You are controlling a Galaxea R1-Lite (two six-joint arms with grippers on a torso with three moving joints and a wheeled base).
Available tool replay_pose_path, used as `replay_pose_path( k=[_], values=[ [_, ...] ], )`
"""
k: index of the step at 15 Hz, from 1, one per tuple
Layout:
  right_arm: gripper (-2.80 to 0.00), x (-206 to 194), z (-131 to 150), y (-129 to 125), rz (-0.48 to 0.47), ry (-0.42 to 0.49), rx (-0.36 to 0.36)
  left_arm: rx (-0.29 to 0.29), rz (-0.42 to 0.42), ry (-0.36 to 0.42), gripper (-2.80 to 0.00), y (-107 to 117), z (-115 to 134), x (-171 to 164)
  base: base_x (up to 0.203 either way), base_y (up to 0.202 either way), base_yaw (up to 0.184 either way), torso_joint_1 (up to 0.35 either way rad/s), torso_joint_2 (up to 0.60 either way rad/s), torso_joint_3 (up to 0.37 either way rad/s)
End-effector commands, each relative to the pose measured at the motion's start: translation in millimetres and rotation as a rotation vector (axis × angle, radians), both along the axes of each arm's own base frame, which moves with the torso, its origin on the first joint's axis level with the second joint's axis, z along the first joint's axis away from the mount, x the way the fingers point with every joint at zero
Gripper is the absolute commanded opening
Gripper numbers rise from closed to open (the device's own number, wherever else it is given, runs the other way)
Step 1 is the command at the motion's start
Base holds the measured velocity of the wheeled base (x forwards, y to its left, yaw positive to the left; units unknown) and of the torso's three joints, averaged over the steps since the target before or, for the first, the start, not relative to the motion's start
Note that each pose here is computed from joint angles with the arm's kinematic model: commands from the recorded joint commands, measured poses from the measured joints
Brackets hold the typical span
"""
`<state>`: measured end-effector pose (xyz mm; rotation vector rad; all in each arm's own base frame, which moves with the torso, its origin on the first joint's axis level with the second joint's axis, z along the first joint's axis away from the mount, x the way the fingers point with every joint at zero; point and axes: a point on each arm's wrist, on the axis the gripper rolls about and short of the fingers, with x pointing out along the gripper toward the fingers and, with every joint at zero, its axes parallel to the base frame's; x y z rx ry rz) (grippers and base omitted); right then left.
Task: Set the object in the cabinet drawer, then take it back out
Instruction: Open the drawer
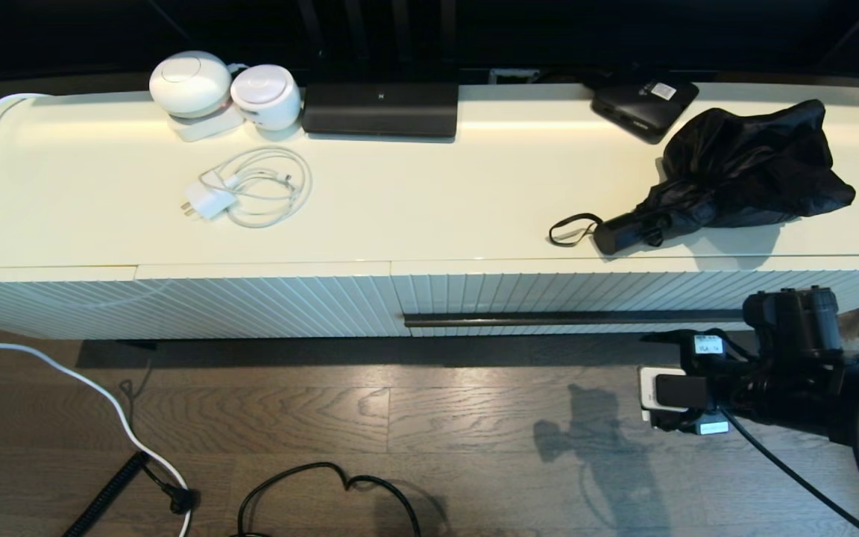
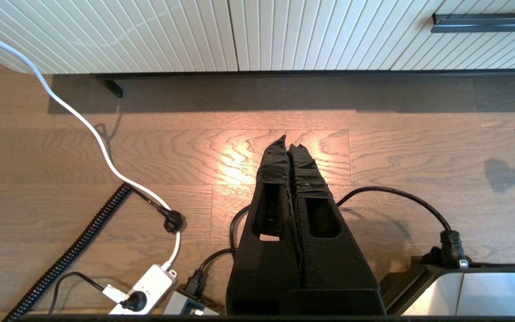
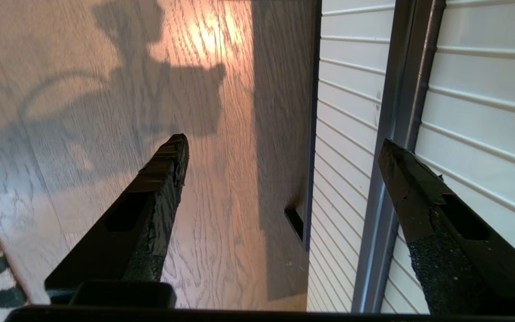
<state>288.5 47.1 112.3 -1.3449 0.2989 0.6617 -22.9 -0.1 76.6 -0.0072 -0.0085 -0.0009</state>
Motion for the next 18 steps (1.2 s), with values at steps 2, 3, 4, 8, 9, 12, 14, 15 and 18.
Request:
replay_pose_path(
  k=[2,3,4,8,9,12,14,15,18],
  values=[
    [0.00,14,-9,4,0.014,-0.009,0.000,0.000,0.001,-0.001,-2.80,0,0,0,0.000,0.000,0.000,0.000,0.00,0.000],
    [0.00,17,-9,5,0.014,-0.027,0.005,0.000,0.001,-0.001,-2.80,0,0,0,0.000,0.000,0.000,0.000,0.00,0.000],
    [0.00,20,-8,7,0.017,-0.058,0.014,0.000,-0.001,-0.001,-2.80,0,0,0,0.000,0.000,0.000,0.000,0.00,0.000],
    [0.00,35,-16,10,0.020,-0.089,0.034,0.000,0.001,-0.001,-2.80,0,0,0,0.000,0.000,0.000,0.000,0.00,0.000],
    [0.00,36,-18,11,0.021,-0.089,0.036,0.000,0.001,-0.001,-2.80,0,0,0,0.000,0.000,0.000,0.000,0.00,0.000],
    [0.00,42,-20,12,0.026,-0.094,0.041,0.000,0.001,-0.001,-2.80,0,0,0,0.000,0.000,0.000,0.000,0.00,0.000],
    [0.00,47,-20,13,0.027,-0.100,0.043,0.000,0.001,-0.001,-2.80,0,0,0,0.000,0.000,0.000,0.000,0.00,0.000],
    [0.00,48,-18,13,0.027,-0.107,0.044,0.000,-0.001,-0.001,-2.80,0,0,0,0.000,0.000,0.000,0.000,0.00,0.000],
    [0.00,54,-13,14,0.036,-0.130,0.051,0.000,0.001,0.000,-2.80,0,0,0,0.000,0.000,0.000,0.000,0.00,0.000]
  ],
)
